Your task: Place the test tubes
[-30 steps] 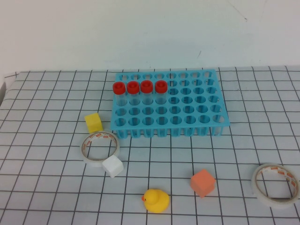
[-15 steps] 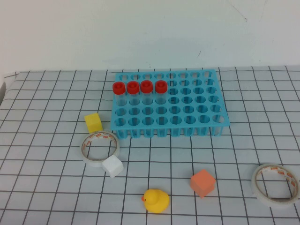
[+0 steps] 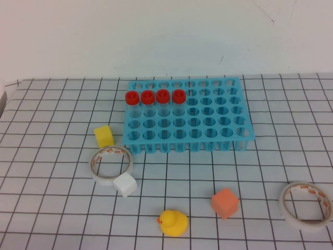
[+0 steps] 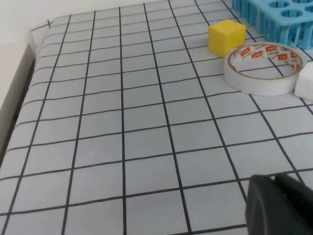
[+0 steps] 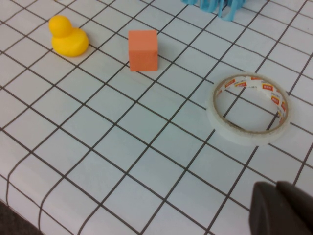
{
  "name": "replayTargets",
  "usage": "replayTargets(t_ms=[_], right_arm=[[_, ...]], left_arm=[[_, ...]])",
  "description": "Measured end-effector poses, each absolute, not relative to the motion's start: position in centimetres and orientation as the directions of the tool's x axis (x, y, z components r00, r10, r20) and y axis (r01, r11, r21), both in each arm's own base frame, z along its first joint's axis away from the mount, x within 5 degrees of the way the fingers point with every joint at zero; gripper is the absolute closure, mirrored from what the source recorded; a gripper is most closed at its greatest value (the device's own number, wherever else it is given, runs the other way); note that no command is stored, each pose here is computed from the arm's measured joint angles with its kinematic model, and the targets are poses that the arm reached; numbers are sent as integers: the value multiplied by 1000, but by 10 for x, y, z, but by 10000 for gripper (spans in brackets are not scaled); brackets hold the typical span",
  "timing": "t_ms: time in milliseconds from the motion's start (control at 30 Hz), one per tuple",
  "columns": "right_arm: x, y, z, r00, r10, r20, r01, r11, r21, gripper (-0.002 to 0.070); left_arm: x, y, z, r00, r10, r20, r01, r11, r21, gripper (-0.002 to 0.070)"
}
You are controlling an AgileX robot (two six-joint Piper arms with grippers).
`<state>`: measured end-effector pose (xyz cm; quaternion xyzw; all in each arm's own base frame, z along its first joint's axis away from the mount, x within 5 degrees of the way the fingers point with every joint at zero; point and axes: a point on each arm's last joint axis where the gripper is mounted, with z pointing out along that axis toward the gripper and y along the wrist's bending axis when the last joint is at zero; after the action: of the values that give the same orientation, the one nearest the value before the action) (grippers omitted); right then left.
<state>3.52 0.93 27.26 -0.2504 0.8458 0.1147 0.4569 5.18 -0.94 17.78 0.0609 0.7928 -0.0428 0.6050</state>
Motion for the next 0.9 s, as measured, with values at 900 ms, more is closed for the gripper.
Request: replayTargets(t_ms=[900], right_arm=[[35, 9, 273, -457, -319, -830, -528, 848, -35, 678]], left_arm=[[52, -8, 178, -273, -41, -961, 110, 991, -73, 676]])
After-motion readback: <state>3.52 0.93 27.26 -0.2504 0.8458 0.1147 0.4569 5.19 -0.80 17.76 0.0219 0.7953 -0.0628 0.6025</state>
